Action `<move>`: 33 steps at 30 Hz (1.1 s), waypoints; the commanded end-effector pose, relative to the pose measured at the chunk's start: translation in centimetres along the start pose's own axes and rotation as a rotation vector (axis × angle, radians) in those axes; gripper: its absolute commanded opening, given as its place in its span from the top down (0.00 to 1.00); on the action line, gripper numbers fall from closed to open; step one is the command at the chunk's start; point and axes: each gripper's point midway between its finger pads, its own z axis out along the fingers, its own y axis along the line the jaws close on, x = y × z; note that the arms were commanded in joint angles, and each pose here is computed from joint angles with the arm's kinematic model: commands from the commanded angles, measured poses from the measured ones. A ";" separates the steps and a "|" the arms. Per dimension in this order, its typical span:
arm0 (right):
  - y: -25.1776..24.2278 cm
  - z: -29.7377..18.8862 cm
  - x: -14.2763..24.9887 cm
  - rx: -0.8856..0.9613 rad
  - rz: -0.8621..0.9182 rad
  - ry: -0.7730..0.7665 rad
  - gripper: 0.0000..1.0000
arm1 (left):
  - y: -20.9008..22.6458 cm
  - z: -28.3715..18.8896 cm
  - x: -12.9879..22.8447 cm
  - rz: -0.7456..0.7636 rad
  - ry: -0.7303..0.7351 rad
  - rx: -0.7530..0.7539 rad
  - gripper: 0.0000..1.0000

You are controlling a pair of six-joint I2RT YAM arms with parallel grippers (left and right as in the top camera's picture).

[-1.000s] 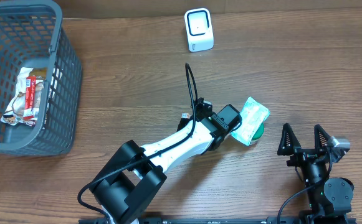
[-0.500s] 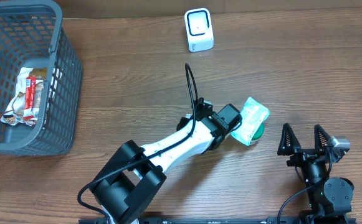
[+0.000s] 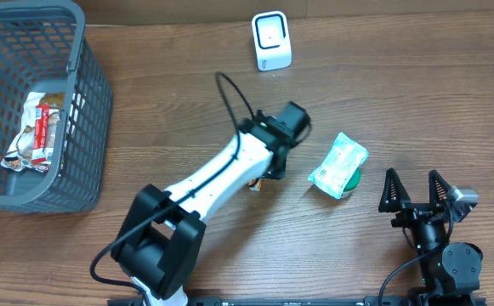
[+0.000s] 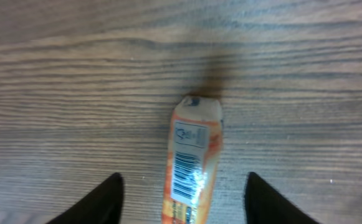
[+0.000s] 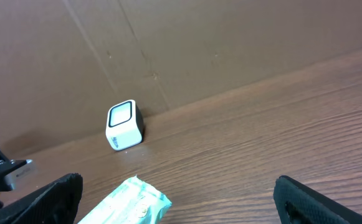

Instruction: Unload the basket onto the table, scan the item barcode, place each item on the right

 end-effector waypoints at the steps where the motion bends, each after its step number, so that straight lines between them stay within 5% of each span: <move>1: -0.1 0.0 0.1 -0.003 -0.003 -0.005 0.00 | -0.9 -0.6 0.7 0.008 0.062 0.134 0.51; 11: -0.1 0.0 0.1 -0.003 -0.003 -0.005 0.00 | -0.5 2.2 2.5 0.012 0.080 0.121 0.50; 15: -0.1 0.0 0.1 -0.003 -0.003 -0.005 0.00 | 0.2 2.7 2.3 0.009 0.059 0.089 0.77; 19: -0.1 0.0 0.1 -0.003 -0.003 -0.005 0.00 | -0.2 2.6 2.2 0.010 0.056 0.106 0.90; 20: -0.1 0.0 0.1 -0.003 -0.003 -0.005 0.00 | -0.2 2.6 2.2 0.011 0.058 0.109 0.87; 23: -0.1 0.0 0.1 -0.003 -0.003 -0.005 0.00 | -0.4 2.6 2.3 0.011 0.061 0.117 0.55; 26: -0.1 0.0 0.1 -0.003 -0.003 -0.005 0.00 | -0.5 2.6 2.2 0.010 0.057 0.122 0.40; 33: -0.1 0.0 0.1 -0.003 -0.003 -0.005 0.00 | -1.1 1.6 -0.1 0.015 -0.009 0.155 0.42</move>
